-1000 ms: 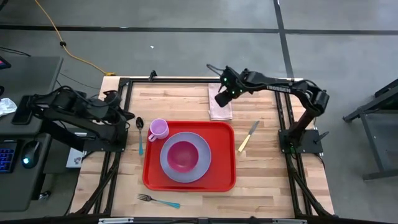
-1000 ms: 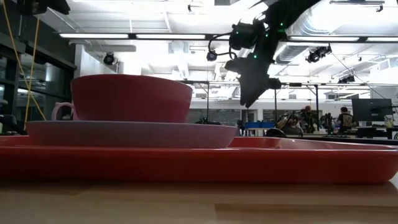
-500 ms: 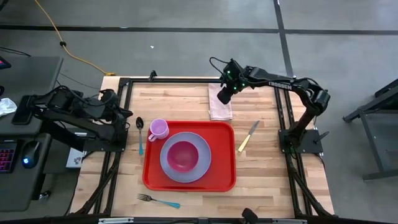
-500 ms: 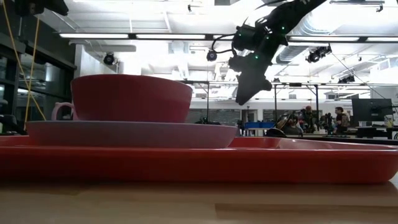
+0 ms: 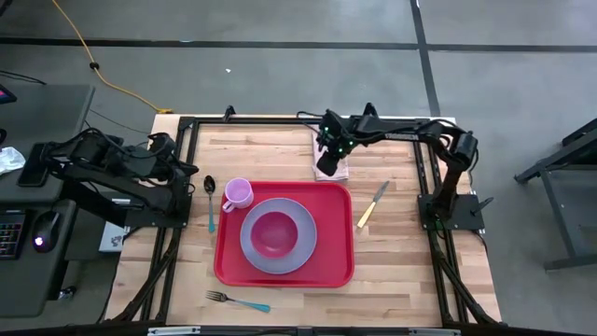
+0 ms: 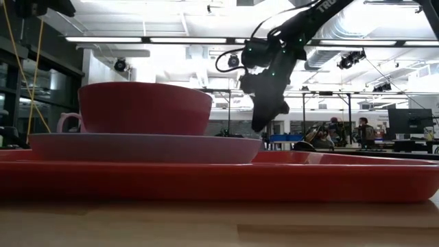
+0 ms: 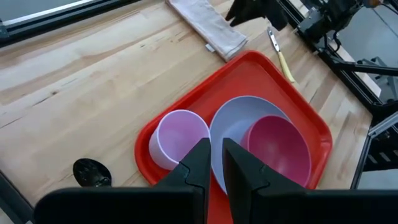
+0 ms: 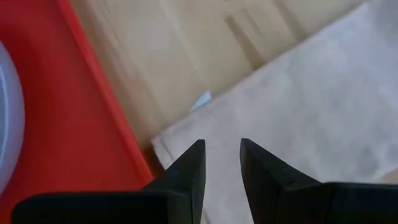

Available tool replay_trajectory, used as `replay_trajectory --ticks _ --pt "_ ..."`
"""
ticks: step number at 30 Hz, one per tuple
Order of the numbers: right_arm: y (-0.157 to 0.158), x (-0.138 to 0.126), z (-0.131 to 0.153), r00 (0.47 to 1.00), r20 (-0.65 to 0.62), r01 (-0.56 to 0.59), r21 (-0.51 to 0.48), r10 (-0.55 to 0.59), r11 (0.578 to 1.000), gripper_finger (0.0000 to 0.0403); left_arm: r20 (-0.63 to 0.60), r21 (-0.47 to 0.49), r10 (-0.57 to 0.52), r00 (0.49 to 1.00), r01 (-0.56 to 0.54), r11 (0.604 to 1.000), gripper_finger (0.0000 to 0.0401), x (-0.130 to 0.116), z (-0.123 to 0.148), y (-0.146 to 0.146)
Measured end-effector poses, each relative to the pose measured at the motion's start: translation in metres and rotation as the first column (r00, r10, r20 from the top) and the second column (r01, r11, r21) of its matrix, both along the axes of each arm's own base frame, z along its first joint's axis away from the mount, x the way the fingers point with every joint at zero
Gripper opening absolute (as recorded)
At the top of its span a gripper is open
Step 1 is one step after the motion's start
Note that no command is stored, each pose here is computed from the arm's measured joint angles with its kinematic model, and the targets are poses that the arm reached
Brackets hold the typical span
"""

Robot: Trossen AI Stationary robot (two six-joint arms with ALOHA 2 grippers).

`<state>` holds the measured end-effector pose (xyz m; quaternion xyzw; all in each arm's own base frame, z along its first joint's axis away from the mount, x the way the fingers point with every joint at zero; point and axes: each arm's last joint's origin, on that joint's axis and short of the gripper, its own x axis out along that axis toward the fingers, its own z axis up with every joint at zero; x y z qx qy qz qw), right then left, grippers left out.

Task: Set up tray
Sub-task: Put the gray napkin on the red serving tray to the right of the blue plate

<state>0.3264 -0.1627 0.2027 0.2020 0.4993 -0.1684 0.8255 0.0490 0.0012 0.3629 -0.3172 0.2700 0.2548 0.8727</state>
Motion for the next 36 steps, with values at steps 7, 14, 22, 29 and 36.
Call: replay_trajectory --ticks 7,14,22,29,36 --pt "0.003 0.007 0.001 0.999 0.041 -0.008 -0.013 0.008 1.0 0.0078 0.001 0.003 0.004 1.0 -0.004 1.0 0.0072 0.0 0.0 0.0" --pt "0.013 0.001 -0.002 0.966 -0.107 -0.244 -0.088 0.234 0.966 0.0078 0.001 0.003 0.004 1.0 -0.004 1.0 0.0072 0.0 0.0 0.0" --pt "0.027 -0.014 -0.002 0.883 -0.291 -0.377 0.025 0.368 0.926 0.0078 0.001 0.003 0.004 1.0 -0.004 1.0 0.0072 0.0 0.0 0.0" --pt "0.041 -0.017 -0.003 0.785 -0.35 -0.524 0.066 0.512 0.849 0.0078 0.002 0.005 0.007 1.0 -0.007 1.0 0.0072 0.0 0.0 0.0" --pt "0.049 -0.015 -0.003 0.669 -0.402 -0.671 0.036 0.625 0.741 0.0078 0.001 0.002 0.004 1.0 -0.004 1.0 0.0072 0.0 0.0 0.0"
